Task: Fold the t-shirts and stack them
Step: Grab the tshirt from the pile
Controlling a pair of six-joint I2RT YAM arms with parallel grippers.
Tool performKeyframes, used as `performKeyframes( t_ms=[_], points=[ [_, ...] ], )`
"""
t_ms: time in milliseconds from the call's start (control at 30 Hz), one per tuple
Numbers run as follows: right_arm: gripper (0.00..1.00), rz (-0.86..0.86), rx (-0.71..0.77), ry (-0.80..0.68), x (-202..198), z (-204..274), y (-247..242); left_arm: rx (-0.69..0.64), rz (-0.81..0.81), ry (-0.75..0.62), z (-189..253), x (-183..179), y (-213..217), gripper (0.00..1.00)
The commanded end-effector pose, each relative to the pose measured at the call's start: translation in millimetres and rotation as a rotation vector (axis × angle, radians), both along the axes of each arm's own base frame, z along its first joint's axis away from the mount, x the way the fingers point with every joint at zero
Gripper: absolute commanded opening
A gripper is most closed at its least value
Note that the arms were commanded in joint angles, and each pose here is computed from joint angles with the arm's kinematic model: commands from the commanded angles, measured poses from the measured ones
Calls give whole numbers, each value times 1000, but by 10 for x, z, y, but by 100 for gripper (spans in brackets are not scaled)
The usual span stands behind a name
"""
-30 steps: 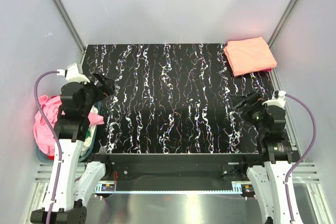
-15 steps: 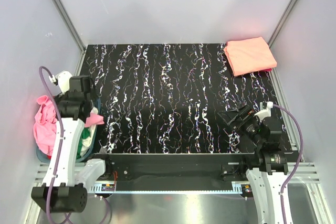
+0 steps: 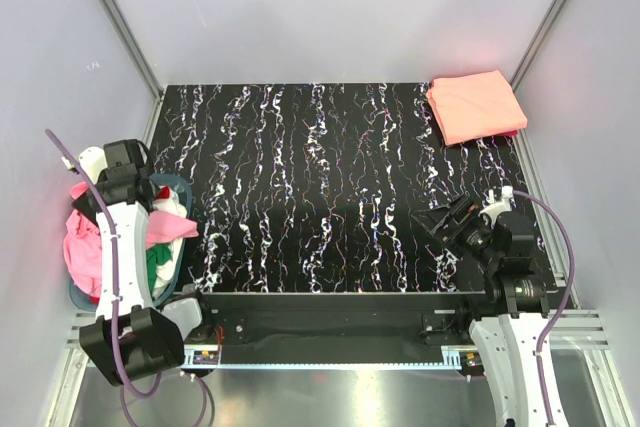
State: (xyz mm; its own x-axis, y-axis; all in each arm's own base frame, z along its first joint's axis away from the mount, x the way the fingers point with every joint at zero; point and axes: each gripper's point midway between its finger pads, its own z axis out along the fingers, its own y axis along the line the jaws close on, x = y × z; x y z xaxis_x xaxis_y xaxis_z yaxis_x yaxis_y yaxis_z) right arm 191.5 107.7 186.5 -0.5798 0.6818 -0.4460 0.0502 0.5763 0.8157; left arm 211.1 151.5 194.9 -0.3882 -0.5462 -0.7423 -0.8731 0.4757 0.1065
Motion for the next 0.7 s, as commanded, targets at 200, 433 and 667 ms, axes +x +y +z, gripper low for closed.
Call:
performKeyframes(
  t_ms=[200, 433, 667],
  points=[
    [99, 27, -42, -23, 51, 41, 0, -126, 10, -35, -220, 149, 64, 96],
    [96, 18, -71, -13, 106, 32, -37, -154, -2, -76, -198, 200, 31, 0],
    [93, -70, -113, -22, 158, 228, -182, -88, -167, -334, 882, 499, -547, 0]
  ],
)
